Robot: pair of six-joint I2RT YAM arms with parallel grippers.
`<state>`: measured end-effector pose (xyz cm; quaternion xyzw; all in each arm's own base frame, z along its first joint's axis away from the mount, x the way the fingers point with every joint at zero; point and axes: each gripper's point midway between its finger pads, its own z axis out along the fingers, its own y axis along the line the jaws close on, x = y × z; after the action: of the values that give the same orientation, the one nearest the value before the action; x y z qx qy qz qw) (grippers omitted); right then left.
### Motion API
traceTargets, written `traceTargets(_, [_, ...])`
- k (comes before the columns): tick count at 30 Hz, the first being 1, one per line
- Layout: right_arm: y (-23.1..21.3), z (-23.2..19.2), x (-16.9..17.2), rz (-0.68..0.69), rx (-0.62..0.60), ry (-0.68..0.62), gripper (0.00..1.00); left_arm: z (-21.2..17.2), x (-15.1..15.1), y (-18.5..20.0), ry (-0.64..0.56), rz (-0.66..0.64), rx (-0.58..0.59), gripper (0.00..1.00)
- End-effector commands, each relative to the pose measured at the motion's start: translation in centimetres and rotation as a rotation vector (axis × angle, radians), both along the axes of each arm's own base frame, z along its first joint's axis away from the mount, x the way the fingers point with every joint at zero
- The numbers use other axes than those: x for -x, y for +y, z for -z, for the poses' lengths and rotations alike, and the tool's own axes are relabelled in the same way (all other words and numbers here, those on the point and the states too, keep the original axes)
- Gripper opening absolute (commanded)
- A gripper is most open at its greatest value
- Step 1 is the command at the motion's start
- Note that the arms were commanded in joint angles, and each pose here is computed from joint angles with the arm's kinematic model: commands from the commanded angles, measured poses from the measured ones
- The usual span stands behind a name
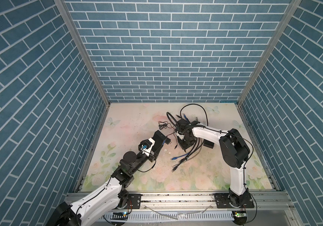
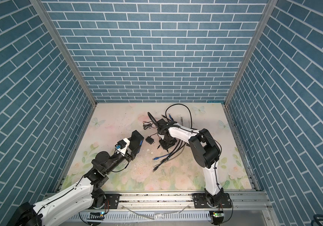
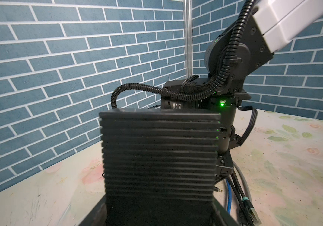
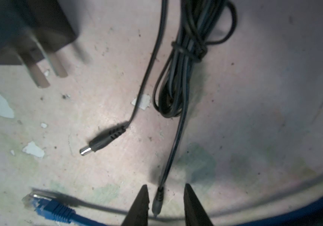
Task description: Insert the plug into the switch port
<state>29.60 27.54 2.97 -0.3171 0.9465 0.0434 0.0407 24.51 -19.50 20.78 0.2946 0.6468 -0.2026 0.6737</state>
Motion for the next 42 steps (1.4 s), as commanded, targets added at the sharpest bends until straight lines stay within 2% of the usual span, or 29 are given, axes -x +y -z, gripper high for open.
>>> traceTargets(1, [-1.1,-0.8,0.4,-0.007,0.057,0.043,0.32,-1.5,0.2,0.3,-0.06,-0.006,0.029,0.31])
traceTargets(13, [-0.2,-0.2,1.7,0.046,0.014,0.141,0.32,-1.6,0.4,0.4,-0.07,-0.007,0.025,0.31])
traceTargets(16, [0.1,0.1,1.7,0.056,0.002,0.143,0.3,-1.6,0.4,0.4,-0.073,-0.007,0.024,0.31])
traceTargets(21, [0.1,0.6,1.6,0.079,0.006,0.142,0.22,-1.6,0.4,0.5,-0.076,-0.01,0.026,0.31])
traceTargets(32, [-0.2,2.1,1.8,0.112,0.031,0.164,0.21,-1.6,0.3,0.5,-0.076,-0.013,0.022,0.31])
traceTargets(38, [-0.3,2.5,2.0,0.121,0.043,0.179,0.08,-1.5,0.3,0.5,-0.078,-0.014,0.017,0.31])
traceTargets(40, [-0.3,2.5,2.2,0.118,0.041,0.182,0.0,-1.6,0.3,0.4,-0.08,-0.013,0.018,0.31])
traceTargets(42, [-0.3,2.2,1.9,0.121,0.034,0.169,0.0,-1.5,0.3,0.4,-0.076,-0.013,0.015,0.31])
